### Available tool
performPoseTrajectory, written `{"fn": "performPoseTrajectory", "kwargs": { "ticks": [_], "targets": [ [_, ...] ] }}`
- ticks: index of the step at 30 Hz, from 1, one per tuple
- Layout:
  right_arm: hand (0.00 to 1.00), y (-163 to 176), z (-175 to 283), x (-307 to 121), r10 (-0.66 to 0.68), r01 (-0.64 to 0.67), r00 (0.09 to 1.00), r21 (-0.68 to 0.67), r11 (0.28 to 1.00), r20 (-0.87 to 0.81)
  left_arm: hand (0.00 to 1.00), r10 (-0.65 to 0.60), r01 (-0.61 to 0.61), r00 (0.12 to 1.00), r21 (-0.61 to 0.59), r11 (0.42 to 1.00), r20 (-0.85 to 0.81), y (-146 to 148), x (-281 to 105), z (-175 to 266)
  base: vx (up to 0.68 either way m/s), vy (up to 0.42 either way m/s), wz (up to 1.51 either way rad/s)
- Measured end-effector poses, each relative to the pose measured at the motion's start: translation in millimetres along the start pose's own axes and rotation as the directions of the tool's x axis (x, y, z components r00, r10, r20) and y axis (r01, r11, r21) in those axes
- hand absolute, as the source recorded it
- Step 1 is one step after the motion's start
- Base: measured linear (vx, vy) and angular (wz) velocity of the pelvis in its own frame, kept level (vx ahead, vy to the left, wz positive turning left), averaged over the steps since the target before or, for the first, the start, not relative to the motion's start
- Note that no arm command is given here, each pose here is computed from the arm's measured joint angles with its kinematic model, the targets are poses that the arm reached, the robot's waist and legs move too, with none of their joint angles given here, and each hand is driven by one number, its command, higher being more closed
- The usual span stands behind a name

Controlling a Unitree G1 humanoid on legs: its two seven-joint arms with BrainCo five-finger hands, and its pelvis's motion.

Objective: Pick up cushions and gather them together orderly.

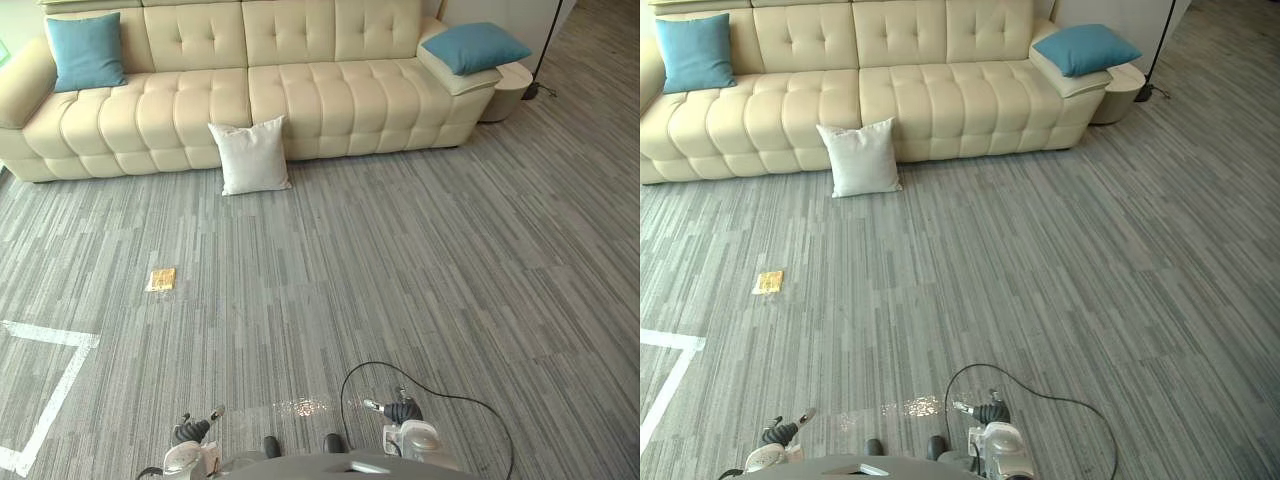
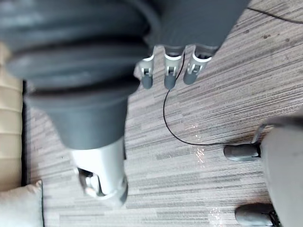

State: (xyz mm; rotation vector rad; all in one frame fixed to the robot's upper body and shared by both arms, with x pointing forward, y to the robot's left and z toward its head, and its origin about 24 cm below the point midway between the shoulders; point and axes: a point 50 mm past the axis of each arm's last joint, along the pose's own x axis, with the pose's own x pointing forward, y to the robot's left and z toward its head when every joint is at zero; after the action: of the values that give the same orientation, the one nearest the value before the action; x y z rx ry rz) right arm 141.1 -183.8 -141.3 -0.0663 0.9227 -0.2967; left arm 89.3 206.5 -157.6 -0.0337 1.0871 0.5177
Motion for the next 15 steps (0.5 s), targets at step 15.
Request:
{"fn": "performPoseTrajectory", "kwargs": {
  "ticks": [15],
  "targets": [
    [0.0,-17.9,-29.0,-0.4,-0.085,0.094,0.982,0.044,0.995,-0.166,0.0,-0.008,0.007,0.999,-0.018,1.0,-0.044,5.4,1.3,-7.9,-0.02,-0.013,0.02]
  ]
}}
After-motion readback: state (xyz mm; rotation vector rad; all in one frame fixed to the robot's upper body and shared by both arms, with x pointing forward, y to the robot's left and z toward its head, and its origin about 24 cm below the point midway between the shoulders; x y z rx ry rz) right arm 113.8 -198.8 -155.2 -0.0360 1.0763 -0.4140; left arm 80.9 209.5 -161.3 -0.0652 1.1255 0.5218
